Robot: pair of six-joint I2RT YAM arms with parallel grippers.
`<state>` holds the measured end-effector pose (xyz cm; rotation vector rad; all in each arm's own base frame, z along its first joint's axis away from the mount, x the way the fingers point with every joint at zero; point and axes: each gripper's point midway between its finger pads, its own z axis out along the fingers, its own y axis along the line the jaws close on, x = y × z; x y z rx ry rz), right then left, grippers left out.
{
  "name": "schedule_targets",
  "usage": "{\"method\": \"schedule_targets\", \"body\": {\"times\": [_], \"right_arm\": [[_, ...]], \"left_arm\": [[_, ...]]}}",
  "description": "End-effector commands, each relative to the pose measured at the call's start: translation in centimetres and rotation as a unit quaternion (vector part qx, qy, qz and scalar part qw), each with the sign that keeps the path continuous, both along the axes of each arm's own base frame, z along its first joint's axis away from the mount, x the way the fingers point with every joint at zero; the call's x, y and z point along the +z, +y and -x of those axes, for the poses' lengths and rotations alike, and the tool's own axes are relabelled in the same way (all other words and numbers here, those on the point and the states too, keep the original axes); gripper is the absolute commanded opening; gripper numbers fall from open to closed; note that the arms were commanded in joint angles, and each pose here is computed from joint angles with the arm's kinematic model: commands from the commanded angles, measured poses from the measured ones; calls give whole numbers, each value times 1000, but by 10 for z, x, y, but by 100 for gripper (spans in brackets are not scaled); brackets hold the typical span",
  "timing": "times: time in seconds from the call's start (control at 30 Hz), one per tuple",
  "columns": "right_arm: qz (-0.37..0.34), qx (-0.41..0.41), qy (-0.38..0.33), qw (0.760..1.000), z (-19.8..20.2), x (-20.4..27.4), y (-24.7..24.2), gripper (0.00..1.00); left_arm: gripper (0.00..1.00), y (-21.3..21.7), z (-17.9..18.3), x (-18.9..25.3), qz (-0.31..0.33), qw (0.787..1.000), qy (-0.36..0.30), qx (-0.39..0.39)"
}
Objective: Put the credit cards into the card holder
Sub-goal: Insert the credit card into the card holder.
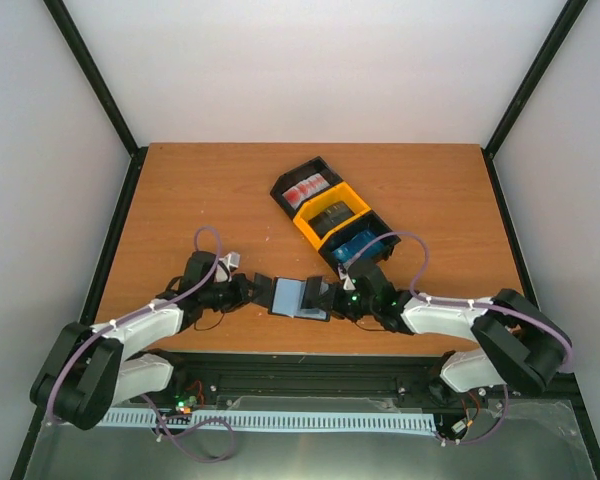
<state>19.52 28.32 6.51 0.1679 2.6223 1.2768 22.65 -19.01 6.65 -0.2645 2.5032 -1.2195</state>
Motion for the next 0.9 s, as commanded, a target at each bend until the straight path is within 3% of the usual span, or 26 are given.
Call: {"method": "schedule_targets", "body": {"times": [0.0, 0.37, 0.87], "right_arm": [[-46, -10, -33, 998, -12, 13, 19, 3], [-48, -16, -16, 999, -6, -16, 16, 3], [-68, 11, 39, 997, 14, -20, 22, 3]], "left_arm": [[1, -7, -11, 8, 7, 999, -33, -11], [1, -1, -5, -22, -16, 999, -31, -15], [1, -2, 3, -34, -22, 999, -17, -34]]}}
